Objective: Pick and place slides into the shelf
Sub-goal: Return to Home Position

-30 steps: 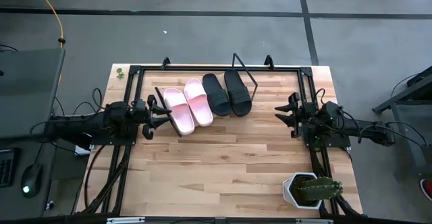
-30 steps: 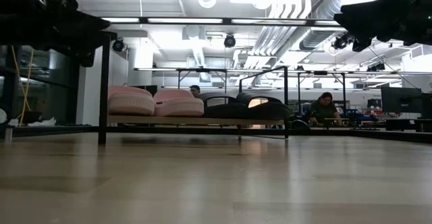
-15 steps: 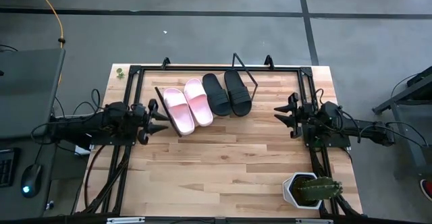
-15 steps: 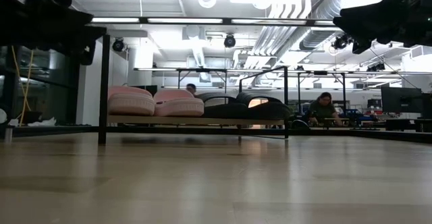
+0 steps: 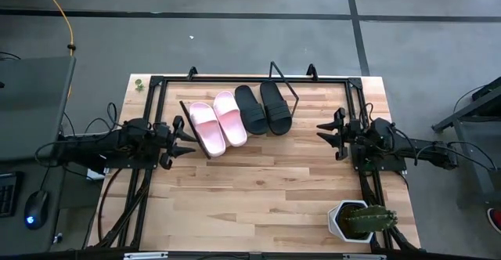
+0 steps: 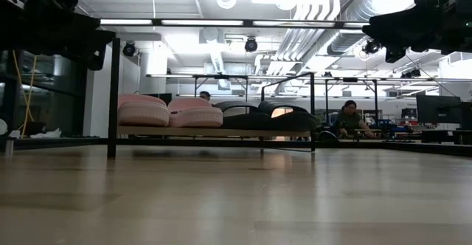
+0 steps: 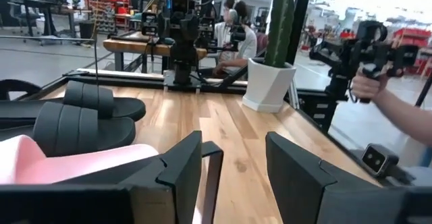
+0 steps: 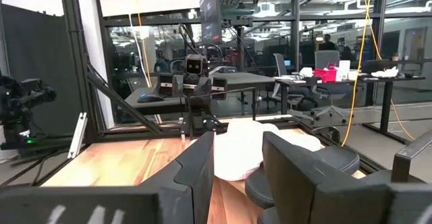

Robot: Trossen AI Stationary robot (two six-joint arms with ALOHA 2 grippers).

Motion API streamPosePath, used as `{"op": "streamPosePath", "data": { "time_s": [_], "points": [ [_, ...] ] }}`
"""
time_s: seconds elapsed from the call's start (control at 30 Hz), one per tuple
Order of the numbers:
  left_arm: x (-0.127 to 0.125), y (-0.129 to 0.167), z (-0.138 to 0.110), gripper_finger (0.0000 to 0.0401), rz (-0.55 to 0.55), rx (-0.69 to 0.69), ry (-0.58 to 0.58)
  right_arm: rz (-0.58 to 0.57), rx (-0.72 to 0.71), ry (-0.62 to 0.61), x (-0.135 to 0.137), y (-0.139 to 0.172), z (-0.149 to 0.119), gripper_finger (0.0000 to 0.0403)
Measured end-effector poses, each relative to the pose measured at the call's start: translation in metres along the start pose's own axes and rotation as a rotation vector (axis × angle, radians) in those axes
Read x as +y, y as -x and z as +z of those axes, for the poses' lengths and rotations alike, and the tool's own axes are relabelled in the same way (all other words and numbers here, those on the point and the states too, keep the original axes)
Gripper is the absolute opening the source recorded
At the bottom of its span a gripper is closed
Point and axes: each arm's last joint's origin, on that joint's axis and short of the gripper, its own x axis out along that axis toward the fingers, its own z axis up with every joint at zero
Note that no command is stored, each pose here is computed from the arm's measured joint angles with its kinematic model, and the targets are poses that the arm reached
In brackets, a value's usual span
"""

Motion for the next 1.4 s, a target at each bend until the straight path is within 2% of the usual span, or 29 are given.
{"op": "streamPosePath", "data": {
  "time_s": [0.2,0.4,0.67,0.83,1.1,1.4],
  "points": [
    [0.001,-0.001,-0.001,0.0149,0.032,0.009,-0.060,-0.002,0.000,-0.001,0.000,0.000,0.000,0.0117],
    [0.004,0.000,0.000,0.0149,0.122,0.003,-0.056,-0.005,0.000,-0.002,0.000,0.000,0.000,0.0117],
    [0.004,-0.001,0.001,0.0149,0.143,-0.041,-0.038,-0.025,-0.001,-0.003,-0.001,0.000,0.000,0.0117],
    [0.002,-0.001,0.007,0.0149,0.148,-0.126,-0.059,-0.025,-0.001,-0.003,-0.001,0.000,0.000,0.0117],
    [-0.004,-0.003,-0.004,0.0149,0.146,-0.014,-0.116,-0.025,0.002,-0.005,-0.001,0.000,0.000,0.0117],
    [-0.010,-0.004,-0.006,0.0150,0.081,0.007,-0.159,-0.024,0.005,-0.003,-0.001,0.000,-0.001,0.0117]
  ]
}}
